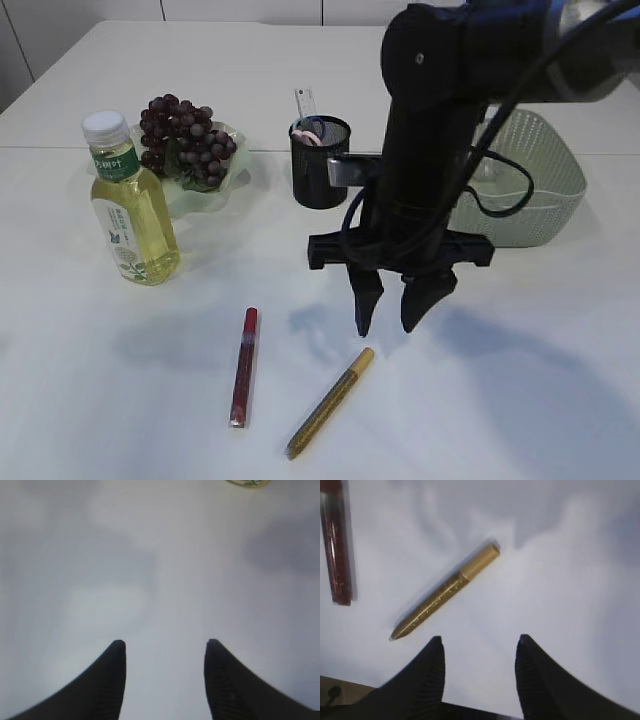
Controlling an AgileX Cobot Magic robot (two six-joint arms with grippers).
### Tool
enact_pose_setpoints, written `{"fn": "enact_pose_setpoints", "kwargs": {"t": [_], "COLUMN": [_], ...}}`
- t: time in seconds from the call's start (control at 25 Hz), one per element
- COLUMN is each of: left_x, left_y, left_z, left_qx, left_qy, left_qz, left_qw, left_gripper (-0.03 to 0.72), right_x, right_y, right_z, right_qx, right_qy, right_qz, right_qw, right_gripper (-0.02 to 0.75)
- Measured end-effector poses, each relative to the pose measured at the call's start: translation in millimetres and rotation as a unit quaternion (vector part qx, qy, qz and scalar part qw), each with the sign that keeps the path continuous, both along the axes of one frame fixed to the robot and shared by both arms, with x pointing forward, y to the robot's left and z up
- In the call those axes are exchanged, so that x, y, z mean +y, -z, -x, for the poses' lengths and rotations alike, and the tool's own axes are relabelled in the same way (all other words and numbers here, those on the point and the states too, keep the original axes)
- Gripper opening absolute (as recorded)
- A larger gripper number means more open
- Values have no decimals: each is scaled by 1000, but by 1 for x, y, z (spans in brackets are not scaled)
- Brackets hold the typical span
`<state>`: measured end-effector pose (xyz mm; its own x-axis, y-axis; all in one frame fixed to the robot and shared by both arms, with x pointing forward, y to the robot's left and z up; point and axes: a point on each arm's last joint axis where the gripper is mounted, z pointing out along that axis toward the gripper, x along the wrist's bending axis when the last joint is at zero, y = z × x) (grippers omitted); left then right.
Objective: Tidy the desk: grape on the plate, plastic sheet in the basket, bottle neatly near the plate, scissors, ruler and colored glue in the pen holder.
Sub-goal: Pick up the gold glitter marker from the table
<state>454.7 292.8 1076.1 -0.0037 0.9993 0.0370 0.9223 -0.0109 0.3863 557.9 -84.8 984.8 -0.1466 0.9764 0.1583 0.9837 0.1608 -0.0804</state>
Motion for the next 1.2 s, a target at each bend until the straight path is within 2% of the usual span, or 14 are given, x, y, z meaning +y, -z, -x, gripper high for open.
{"fn": "enact_pose_setpoints", "kwargs": {"t": [0.28,0.52,0.68,0.92,1.2], "left_x": [-6,-7,-7,-7,-8], "left_y": [0,0,0,0,0], "left_z": [0,0,0,0,0], "left_qx": [2,1,1,1,2], "left_qy": [-6,-7,-7,-7,-8], "left_qz": [41,47,47,47,54], "left_qw": [999,999,999,999,999], "left_gripper": [372,372,372,372,372], "right_x": [2,31,45,47,41], "right_y": [2,8,23,45,54], "right_z": [33,42,42,39,33], "right_qx": [40,17,18,27,-3], "right_qy": [104,220,281,320,338], "right_qz": [19,-3,-7,21,56], "right_qw": [994,975,960,947,940], "right_gripper": [374,374,374,374,370]}}
